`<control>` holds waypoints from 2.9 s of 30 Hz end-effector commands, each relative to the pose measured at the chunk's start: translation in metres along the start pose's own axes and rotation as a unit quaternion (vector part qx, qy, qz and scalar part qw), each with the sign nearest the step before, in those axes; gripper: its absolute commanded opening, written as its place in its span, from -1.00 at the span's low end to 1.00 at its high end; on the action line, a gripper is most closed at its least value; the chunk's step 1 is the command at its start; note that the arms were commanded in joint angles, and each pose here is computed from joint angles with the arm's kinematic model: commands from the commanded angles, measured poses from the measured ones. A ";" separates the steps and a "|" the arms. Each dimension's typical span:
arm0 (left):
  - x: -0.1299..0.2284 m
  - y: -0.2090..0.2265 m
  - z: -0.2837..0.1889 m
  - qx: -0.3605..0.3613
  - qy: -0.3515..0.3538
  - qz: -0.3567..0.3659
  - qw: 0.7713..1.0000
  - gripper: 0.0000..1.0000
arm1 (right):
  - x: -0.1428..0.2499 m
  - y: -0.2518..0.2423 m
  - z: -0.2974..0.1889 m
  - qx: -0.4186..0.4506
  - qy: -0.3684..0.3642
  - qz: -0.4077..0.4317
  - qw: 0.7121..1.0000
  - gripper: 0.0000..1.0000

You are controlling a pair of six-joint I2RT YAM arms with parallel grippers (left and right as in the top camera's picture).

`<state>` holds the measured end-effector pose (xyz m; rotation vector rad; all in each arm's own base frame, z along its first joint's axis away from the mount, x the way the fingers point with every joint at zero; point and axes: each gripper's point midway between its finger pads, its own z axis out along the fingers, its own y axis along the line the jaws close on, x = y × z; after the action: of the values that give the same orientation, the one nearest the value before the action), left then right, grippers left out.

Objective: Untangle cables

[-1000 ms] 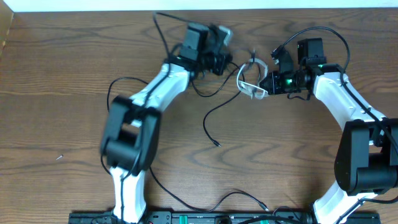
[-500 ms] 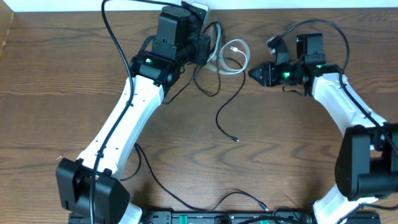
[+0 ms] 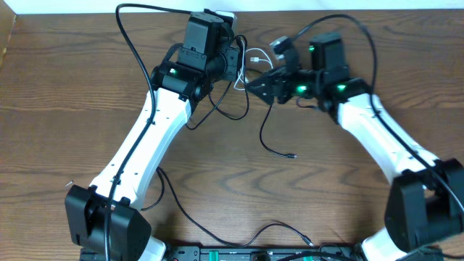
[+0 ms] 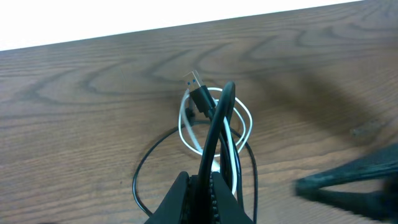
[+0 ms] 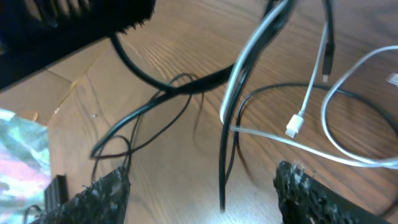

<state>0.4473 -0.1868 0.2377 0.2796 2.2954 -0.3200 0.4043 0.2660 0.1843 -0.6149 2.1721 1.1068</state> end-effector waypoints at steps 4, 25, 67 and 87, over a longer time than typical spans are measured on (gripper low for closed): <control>-0.010 -0.008 -0.013 0.021 -0.015 -0.020 0.999 -0.85 | 0.005 -0.023 0.039 0.057 -0.008 0.017 0.998 0.43; -0.051 0.087 -0.080 -0.072 -0.105 -0.081 0.989 -0.85 | 0.083 -0.163 -0.027 0.307 0.073 0.205 0.926 -0.98; -0.058 -0.008 -0.094 0.222 -0.064 -0.189 0.954 -0.85 | -0.037 -0.002 0.022 -0.022 -0.032 -0.097 0.995 0.46; -0.062 0.008 -0.101 0.236 -0.067 -0.222 0.944 -0.85 | 0.017 -0.107 0.014 0.233 0.039 0.062 0.970 -0.98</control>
<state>0.4224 -0.1639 0.3379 -0.0238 2.1357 -1.0941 0.4527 0.2499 0.1217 -0.4312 2.3892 0.7487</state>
